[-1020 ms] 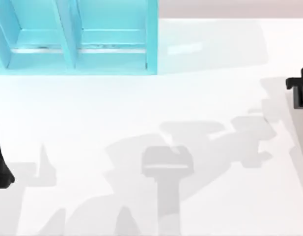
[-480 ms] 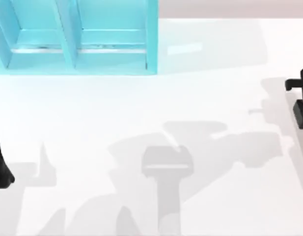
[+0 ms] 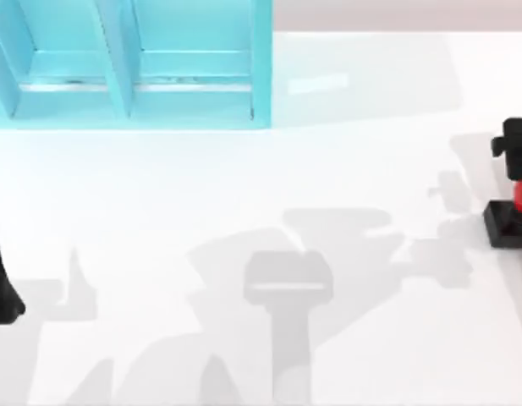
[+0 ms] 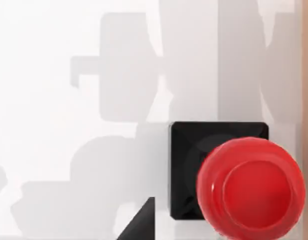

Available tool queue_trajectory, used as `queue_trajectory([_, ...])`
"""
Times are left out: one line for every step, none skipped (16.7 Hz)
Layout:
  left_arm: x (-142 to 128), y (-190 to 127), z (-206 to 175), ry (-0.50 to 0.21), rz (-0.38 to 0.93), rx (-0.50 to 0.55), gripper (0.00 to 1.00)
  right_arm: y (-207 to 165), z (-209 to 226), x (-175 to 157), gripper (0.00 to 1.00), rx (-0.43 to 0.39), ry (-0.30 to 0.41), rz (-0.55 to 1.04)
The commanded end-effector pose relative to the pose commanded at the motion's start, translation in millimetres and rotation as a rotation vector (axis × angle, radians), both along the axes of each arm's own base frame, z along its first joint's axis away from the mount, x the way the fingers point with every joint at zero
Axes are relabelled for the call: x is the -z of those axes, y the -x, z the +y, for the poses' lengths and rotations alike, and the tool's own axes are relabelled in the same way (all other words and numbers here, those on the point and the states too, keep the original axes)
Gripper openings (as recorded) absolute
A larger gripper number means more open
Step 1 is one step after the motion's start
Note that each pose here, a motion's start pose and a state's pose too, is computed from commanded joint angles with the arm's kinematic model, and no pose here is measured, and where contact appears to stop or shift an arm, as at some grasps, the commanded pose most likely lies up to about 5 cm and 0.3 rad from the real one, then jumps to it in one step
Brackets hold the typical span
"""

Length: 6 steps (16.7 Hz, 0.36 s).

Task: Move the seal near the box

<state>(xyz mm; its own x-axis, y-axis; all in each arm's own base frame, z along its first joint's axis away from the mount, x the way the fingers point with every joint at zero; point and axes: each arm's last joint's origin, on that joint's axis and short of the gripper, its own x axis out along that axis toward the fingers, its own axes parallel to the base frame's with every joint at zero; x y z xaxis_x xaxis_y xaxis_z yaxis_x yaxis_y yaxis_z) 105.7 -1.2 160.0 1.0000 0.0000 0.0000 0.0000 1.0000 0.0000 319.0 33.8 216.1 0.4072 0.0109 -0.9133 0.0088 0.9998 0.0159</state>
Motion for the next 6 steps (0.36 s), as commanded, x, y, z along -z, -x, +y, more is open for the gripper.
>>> queue_trajectory([0.0, 0.0, 0.0, 0.0, 0.0, 0.0, 1.0, 0.0, 0.0, 0.0, 1.0, 0.0, 0.0, 0.0])
queue_trajectory([0.0, 0.0, 0.0, 0.0, 0.0, 0.0, 1.0, 0.0, 0.0, 0.0, 1.0, 0.0, 0.0, 0.0])
queue_trajectory([0.0, 0.0, 0.0, 0.0, 0.0, 0.0, 1.0, 0.0, 0.0, 0.0, 1.0, 0.0, 0.0, 0.0])
queue_trajectory([0.0, 0.0, 0.0, 0.0, 0.0, 0.0, 1.0, 0.0, 0.0, 0.0, 1.0, 0.0, 0.0, 0.0])
queue_trajectory([0.0, 0.0, 0.0, 0.0, 0.0, 0.0, 1.0, 0.0, 0.0, 0.0, 1.0, 0.0, 0.0, 0.0])
queue_trajectory([0.0, 0.0, 0.0, 0.0, 0.0, 0.0, 1.0, 0.0, 0.0, 0.0, 1.0, 0.0, 0.0, 0.0])
